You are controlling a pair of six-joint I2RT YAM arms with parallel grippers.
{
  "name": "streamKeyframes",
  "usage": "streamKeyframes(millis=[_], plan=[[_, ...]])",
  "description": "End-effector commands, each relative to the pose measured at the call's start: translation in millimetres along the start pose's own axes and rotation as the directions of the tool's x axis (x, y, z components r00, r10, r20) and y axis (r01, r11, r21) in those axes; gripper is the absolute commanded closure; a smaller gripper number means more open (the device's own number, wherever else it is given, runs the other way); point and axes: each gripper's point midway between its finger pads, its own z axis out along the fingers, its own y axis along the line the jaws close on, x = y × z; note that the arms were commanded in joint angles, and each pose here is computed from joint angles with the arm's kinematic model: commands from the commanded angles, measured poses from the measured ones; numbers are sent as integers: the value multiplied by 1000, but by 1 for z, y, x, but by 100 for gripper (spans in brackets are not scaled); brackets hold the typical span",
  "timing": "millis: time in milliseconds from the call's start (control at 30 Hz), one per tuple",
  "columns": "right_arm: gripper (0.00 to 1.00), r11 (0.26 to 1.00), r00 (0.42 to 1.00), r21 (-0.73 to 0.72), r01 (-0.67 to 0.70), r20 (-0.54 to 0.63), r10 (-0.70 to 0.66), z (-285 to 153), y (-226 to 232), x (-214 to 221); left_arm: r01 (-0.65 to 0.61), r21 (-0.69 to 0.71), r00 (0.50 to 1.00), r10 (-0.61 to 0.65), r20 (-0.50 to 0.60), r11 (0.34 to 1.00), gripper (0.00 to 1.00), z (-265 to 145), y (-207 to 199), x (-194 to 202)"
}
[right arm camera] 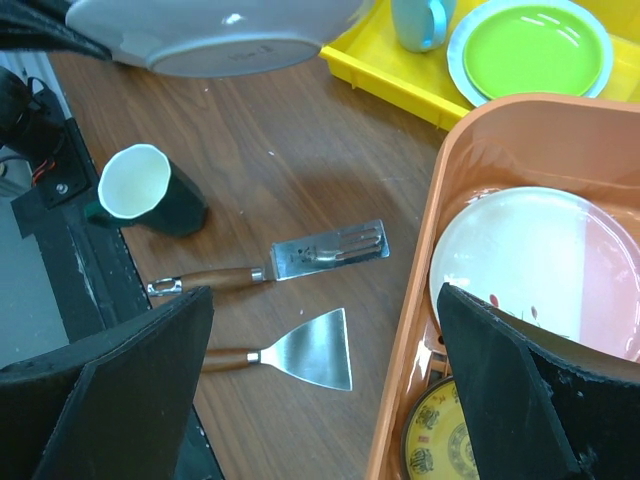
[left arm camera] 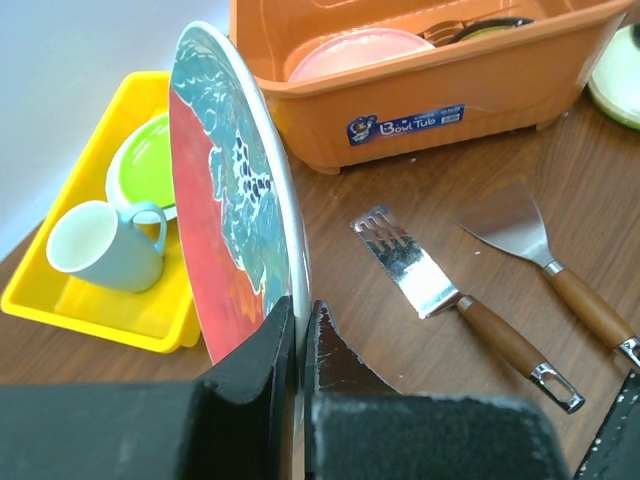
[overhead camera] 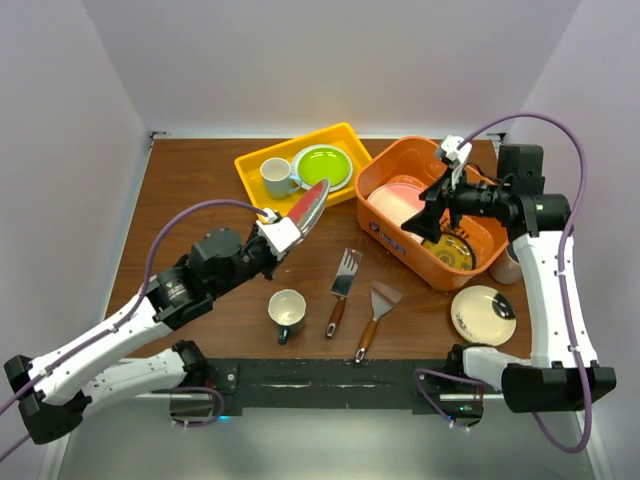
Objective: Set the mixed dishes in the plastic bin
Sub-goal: Pick up the plate at the center of the board.
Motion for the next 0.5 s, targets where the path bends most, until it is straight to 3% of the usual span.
streamKeyframes(millis=[0,467], plan=[[1,998,998,56,38,45,-41,-12,3,-23,-43,-168,943,96,319,985,100,-19,28,-112],[1,987,996,153,-43,87,30,-21,-4,-36,-178,-228,944,231,236,957,100,-6,8,-110]])
